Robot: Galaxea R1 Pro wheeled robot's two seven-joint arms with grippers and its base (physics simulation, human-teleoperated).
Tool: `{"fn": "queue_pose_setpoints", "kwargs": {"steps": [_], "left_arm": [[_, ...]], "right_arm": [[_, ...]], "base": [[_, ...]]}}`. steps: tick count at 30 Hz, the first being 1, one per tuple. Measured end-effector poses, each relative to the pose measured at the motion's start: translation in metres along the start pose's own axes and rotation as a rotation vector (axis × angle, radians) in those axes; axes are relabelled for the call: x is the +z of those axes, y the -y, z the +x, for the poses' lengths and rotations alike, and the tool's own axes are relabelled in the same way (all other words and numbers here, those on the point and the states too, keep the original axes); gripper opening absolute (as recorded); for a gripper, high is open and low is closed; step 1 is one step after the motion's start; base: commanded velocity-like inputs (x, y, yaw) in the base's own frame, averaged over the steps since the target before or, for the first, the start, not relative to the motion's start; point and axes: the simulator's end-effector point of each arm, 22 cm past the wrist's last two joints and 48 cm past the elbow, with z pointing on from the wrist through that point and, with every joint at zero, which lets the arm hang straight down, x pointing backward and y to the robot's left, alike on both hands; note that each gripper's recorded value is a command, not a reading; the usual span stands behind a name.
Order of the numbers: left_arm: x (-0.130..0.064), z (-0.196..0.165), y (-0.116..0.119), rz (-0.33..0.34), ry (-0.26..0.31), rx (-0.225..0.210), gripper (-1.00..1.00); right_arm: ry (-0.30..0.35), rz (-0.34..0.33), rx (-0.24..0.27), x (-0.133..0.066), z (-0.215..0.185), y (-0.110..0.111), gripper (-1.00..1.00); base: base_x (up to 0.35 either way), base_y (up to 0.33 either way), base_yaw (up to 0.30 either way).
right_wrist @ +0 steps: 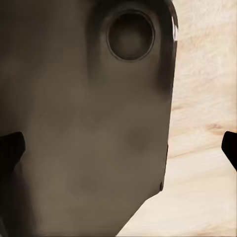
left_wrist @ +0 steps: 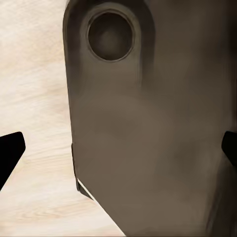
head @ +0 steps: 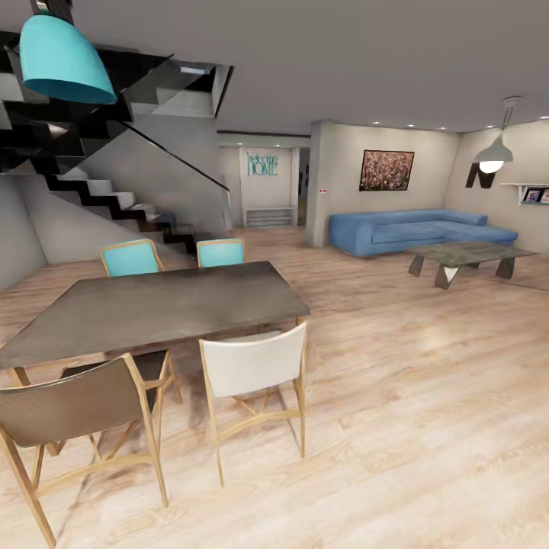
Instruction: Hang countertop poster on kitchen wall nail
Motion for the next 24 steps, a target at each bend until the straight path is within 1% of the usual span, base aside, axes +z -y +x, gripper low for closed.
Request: {"fn": "queue_pose_setpoints", "kwargs": {"steps": [4,6,9,11,24], "left_arm": [[0.0,0.007,0.019,0.027,0.001,0.0,1.0],[-0.001,0.011,0.027,0.038,0.001,0.0,1.0],[-0.001,0.003,0.041,0.055,0.016,-0.001,1.0],[-0.001,-0.002,0.042,0.056,0.027,-0.002,1.0],[-0.001,-0.003,0.042,0.056,0.029,-0.002,1.0]], "right_arm": [[0.063,0.003,-0.008,-0.001,-0.032,0.003,1.0],[0.074,0.003,-0.008,-0.001,-0.041,0.003,1.0],[0.091,0.003,-0.008,-0.002,-0.055,0.003,1.0],[0.102,0.003,-0.008,-0.003,-0.063,0.003,1.0],[0.102,0.003,-0.008,-0.003,-0.063,0.003,1.0]], "base": [[0.0,0.0,0.0],[0.0,0.0,0.0],[0.0,0.0,0.0],[0.0,0.0,0.0],[0.0,0.0,0.0]]}}
